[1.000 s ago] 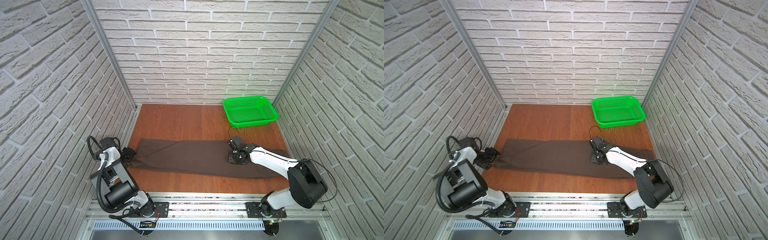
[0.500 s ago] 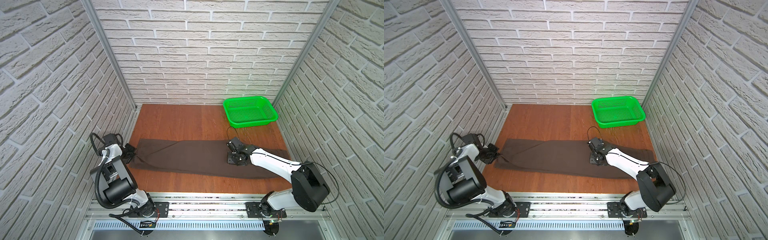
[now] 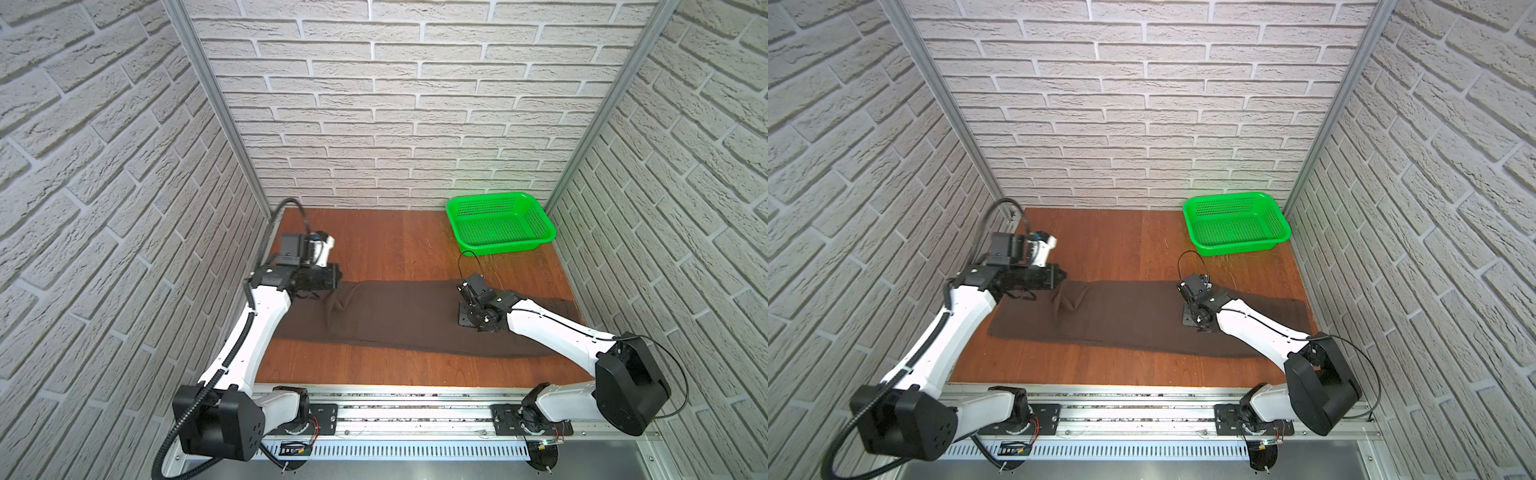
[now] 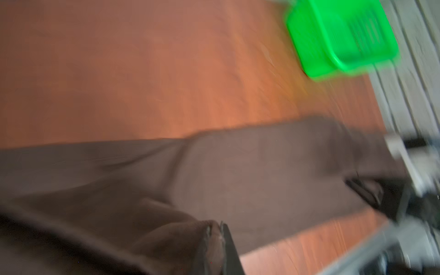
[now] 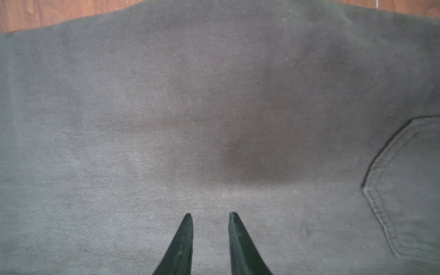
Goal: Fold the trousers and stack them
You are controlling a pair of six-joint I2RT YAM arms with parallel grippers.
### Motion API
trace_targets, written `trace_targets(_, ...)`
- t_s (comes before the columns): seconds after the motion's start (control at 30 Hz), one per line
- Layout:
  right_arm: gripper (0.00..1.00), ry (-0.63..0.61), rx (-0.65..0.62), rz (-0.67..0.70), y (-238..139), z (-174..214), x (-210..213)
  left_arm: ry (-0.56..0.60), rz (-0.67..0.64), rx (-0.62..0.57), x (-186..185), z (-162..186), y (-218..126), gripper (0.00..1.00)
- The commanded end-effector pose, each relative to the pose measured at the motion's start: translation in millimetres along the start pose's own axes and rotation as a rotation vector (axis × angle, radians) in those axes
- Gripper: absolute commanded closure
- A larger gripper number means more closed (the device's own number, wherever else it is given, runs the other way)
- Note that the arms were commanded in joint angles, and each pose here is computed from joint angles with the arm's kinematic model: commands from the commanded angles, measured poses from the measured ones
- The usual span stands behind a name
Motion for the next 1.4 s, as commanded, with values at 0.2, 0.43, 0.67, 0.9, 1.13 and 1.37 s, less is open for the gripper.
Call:
trace_targets(0.2,0.72,0.013,-0.089,0.041,-24.6,-12.6,-18.5,0.261,0.073,0.366,-83.7,74.6,66.8,0.77)
trace_targets(0.43,0.72,0.031,-0.102,0.062,-31.1,-11.4,-33.2,0.254,-0.066,0.202,-86.8,56.5,53.3,0.26)
trace_targets(0.67,0.72,0.041,-0.09,0.067,-27.5,-10.1,-38.0,0.027,-0.283,0.057,-68.5,32.9,54.6,0.25)
trace_targets(0.9,0.72,0.046,-0.077,0.062,-22.8,-10.5,-39.4,-0.082,-0.425,0.089,-74.1,26.8,106.1,0.36)
trace_targets(1.13,0.71,0.059,-0.085,0.06,-23.6,-8.2,-47.1,-0.095,-0.535,0.137,-77.9,9.9,154.4,0.44)
trace_targets(1.37,0.72,0.069,-0.094,0.06,-27.5,-6.2,-57.4,-0.154,-0.622,0.218,-60.0,18.3,188.5,0.45)
Point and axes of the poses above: each gripper's point midway between its finger pads, its own y axis out along the fingers, its own x axis along the line the jaws close on, z = x × y, the point moved 6 cm from there along -y, back along the fingers, and after that the axes turned 6 degrees about -y, right-handed, at the moved point
